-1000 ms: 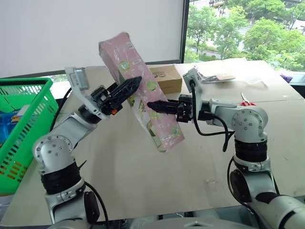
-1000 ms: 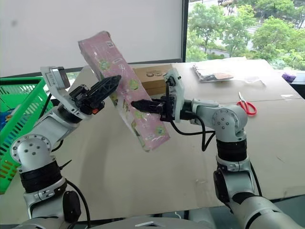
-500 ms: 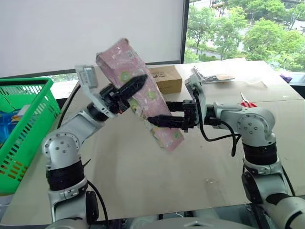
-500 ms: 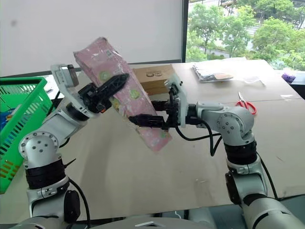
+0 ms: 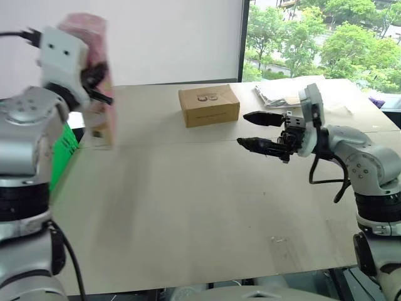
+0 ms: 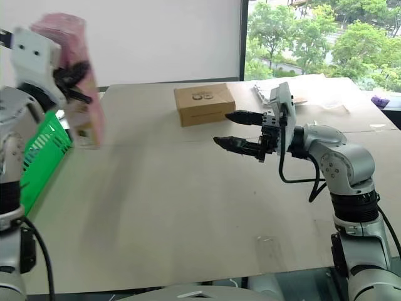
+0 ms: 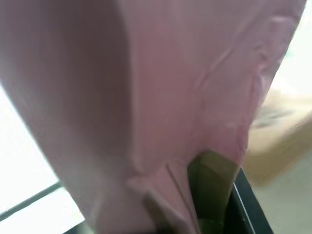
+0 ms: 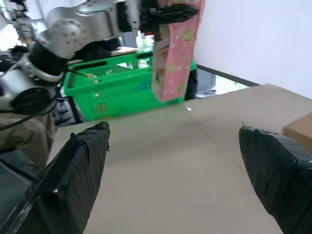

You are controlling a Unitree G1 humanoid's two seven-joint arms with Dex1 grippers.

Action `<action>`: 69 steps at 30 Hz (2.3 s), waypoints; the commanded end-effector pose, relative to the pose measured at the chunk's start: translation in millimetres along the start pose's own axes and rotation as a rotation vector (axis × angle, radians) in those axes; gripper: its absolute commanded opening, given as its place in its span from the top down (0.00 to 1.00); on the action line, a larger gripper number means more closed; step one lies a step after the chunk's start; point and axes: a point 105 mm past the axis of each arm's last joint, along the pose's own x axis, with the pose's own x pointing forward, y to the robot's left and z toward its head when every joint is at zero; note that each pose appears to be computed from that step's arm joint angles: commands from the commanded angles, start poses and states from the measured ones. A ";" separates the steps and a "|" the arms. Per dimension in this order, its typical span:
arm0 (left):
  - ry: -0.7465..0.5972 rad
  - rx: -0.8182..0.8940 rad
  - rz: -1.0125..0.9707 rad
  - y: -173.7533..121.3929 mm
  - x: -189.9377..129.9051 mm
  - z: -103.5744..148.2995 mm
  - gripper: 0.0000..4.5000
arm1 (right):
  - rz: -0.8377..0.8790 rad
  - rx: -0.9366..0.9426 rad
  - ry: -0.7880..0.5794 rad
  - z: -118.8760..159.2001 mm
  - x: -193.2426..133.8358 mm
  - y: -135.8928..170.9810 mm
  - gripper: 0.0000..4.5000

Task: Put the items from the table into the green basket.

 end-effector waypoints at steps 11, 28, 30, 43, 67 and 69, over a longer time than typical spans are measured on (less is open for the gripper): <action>0.387 0.748 0.373 153.9 -44.4 -34.8 0.94 | 0.038 -0.130 -0.215 50.4 18.0 4.2 0.00; 0.508 0.592 0.250 120.6 -17.2 -129.7 0.01 | -0.062 -0.178 -0.194 39.1 11.4 -4.8 0.00; 0.503 0.586 0.274 124.0 -17.7 -128.7 0.01 | -0.065 -0.178 -0.193 38.4 10.8 -6.0 0.00; 0.220 0.481 0.769 187.3 -48.3 -68.3 0.01 | -0.056 -0.159 -0.196 36.2 12.9 -8.9 0.00; -0.480 -0.624 0.387 112.6 -1.7 -9.5 0.01 | -0.051 -0.137 -0.201 32.6 15.6 -10.7 0.00; -0.527 -0.646 0.243 91.3 1.2 4.3 0.01 | -0.059 -0.135 -0.199 31.7 14.3 -11.8 0.00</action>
